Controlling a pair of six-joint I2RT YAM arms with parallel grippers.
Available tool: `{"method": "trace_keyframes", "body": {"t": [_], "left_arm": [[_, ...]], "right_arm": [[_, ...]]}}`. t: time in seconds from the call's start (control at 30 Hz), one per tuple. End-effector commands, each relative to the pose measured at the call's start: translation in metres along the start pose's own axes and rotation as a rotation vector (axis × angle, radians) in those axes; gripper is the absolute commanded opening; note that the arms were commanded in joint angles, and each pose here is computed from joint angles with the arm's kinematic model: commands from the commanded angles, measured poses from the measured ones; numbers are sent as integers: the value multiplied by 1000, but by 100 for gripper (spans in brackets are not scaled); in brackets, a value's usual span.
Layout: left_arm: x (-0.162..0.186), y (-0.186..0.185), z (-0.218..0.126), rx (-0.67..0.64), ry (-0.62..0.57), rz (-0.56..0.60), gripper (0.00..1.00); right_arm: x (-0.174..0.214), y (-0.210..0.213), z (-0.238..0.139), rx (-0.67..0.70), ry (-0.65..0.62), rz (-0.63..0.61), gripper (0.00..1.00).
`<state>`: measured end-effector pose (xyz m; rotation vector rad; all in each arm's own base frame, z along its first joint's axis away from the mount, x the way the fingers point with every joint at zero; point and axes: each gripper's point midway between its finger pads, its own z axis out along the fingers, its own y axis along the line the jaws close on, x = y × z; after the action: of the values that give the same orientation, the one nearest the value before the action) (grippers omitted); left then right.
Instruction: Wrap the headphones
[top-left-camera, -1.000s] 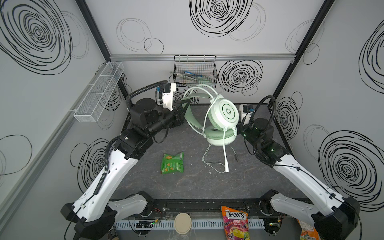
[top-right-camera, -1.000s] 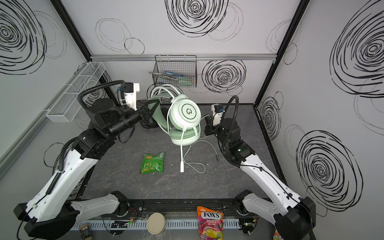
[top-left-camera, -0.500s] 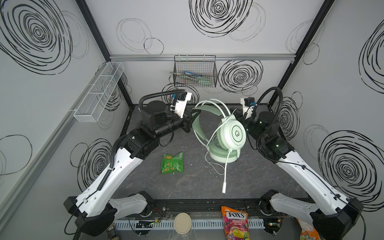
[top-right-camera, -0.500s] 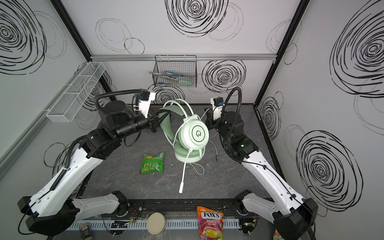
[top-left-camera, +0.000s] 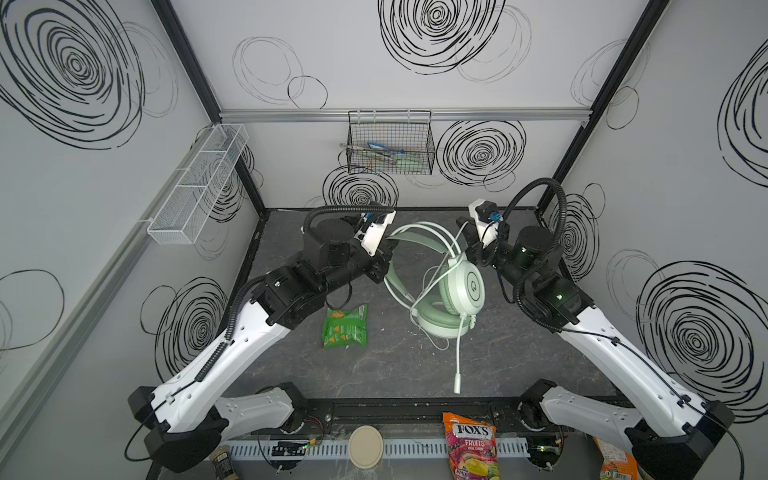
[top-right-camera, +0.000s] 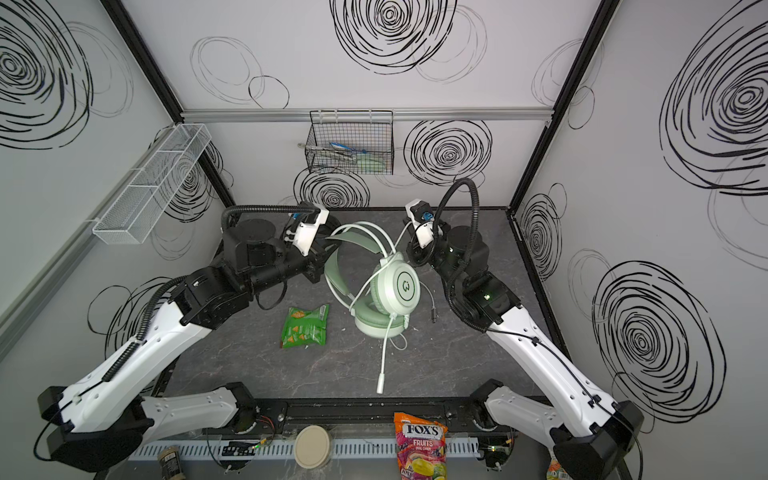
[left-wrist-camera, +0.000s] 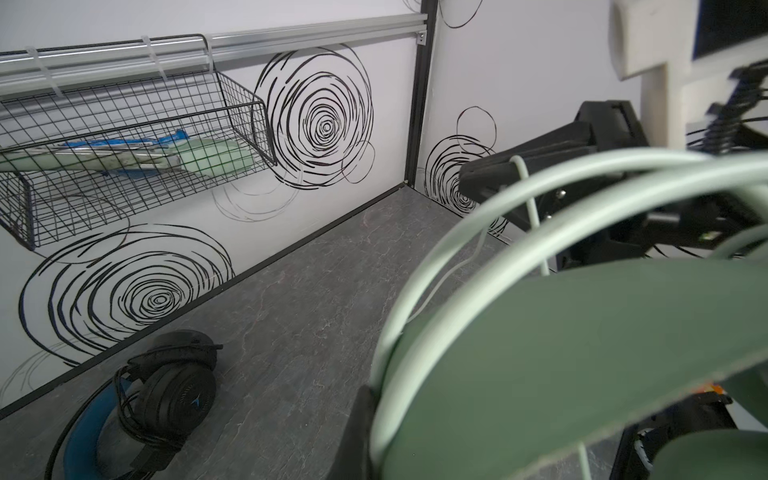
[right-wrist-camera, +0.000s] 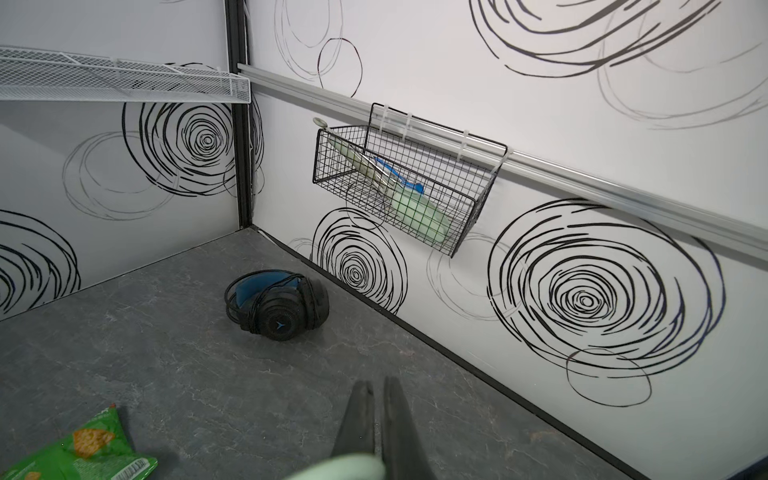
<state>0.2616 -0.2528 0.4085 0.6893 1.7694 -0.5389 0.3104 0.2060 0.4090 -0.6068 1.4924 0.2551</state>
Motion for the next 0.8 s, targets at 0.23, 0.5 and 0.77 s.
{"method": "trace_keyframes", "body": {"t": [0.23,0.5,0.77], "left_arm": [[-1,-36,-36,71,34,74,0],[-45,-88,-57,234,-49,5,0],[-52,-102,-59,268,-35,12,0]], "right_arm": [[-53,-29,-25,142,-211,-101,11],[-48,-28,-27,137,-239,-26,14],[-28,-32,-16,157,-234,52,24]]}}
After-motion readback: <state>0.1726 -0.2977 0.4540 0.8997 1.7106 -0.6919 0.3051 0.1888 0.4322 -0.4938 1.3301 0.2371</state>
